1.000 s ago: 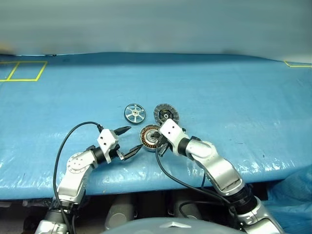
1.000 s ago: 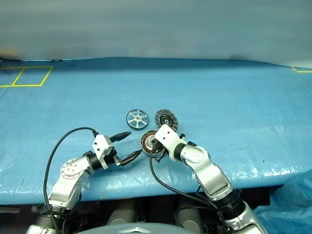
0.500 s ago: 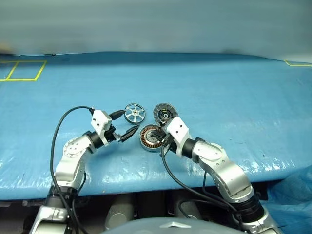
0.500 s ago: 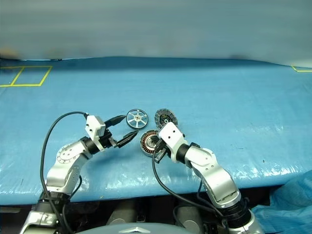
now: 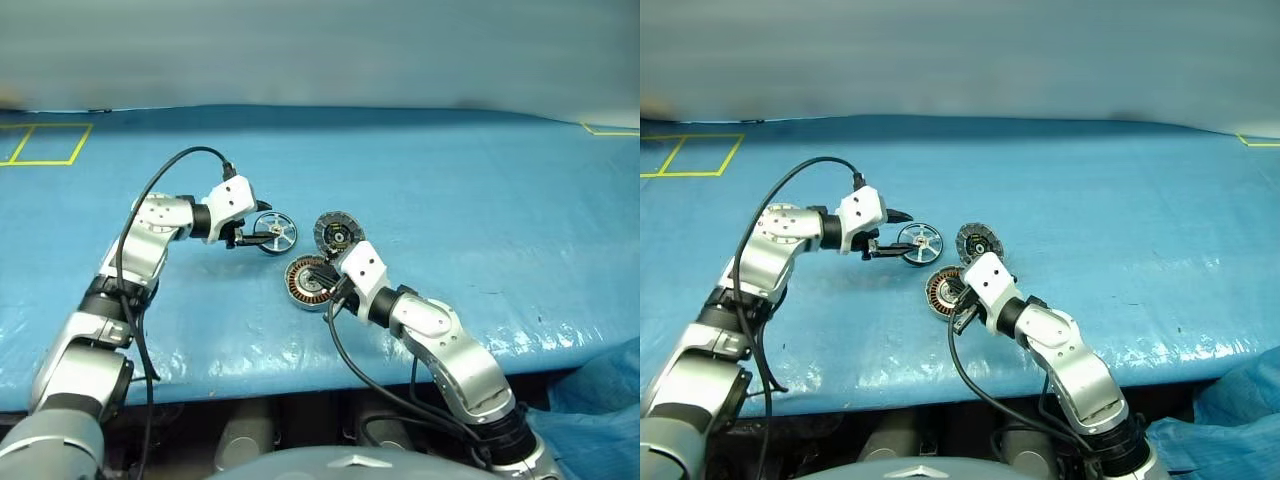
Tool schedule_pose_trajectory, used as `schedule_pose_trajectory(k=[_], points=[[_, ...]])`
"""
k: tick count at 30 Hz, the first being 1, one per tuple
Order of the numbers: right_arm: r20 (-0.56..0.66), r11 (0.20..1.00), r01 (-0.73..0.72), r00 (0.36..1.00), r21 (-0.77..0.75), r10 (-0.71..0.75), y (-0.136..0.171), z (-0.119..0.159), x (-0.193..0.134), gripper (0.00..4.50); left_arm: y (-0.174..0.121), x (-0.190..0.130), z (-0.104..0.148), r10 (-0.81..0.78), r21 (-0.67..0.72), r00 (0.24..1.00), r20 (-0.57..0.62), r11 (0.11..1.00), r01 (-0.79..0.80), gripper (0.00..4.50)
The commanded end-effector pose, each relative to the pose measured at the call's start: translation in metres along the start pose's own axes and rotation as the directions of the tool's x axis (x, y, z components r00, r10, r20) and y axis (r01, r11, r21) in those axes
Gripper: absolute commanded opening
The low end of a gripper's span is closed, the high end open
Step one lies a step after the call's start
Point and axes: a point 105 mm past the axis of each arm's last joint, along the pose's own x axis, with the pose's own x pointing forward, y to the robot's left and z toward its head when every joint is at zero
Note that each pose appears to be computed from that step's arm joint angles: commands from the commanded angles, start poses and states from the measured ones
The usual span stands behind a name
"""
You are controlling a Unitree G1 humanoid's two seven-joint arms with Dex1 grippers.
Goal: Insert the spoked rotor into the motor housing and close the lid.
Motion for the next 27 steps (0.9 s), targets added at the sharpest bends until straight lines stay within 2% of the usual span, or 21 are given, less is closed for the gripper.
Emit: schedule_pose_trajectory(k=[1, 5, 9, 13, 21, 27], points=[[0.061, 0.999, 0.026, 0.998, -0.025, -0.025, -0.001, 0.012, 0.002, 0.00, 0.008, 0.002, -0.008, -0.059, 0.068, 0.993, -0.106, 0.995, 0.066, 2.89], [0.084, 0.999, 0.047, 0.995, -0.016, -0.045, 0.000, 0.013, 0.004, 0.00, 0.014, 0.011, -0.011, -0.101, 0.121, 0.978, -0.180, 0.985, 0.124, 2.89], [0.095, 0.998, 0.062, 0.994, -0.011, -0.061, 0.000, 0.014, 0.004, 0.00, 0.018, 0.021, -0.010, -0.102, 0.118, 0.980, -0.170, 0.985, 0.123, 2.89], [0.094, 0.997, 0.075, 0.993, -0.006, -0.074, -0.001, 0.011, 0.002, 0.00, 0.013, 0.027, -0.023, -0.117, 0.086, 0.973, -0.199, 0.987, 0.136, 2.89], [0.085, 0.997, 0.078, 0.993, -0.012, -0.077, -0.002, 0.010, 0.000, 0.00, 0.006, 0.020, -0.048, -0.112, 0.073, 0.958, -0.263, 0.988, 0.136, 2.89], [0.080, 0.998, 0.066, 0.995, -0.013, -0.065, -0.001, 0.009, 0.001, 0.00, 0.003, 0.020, -0.051, -0.103, 0.059, 0.964, -0.247, 0.991, 0.121, 2.89]])
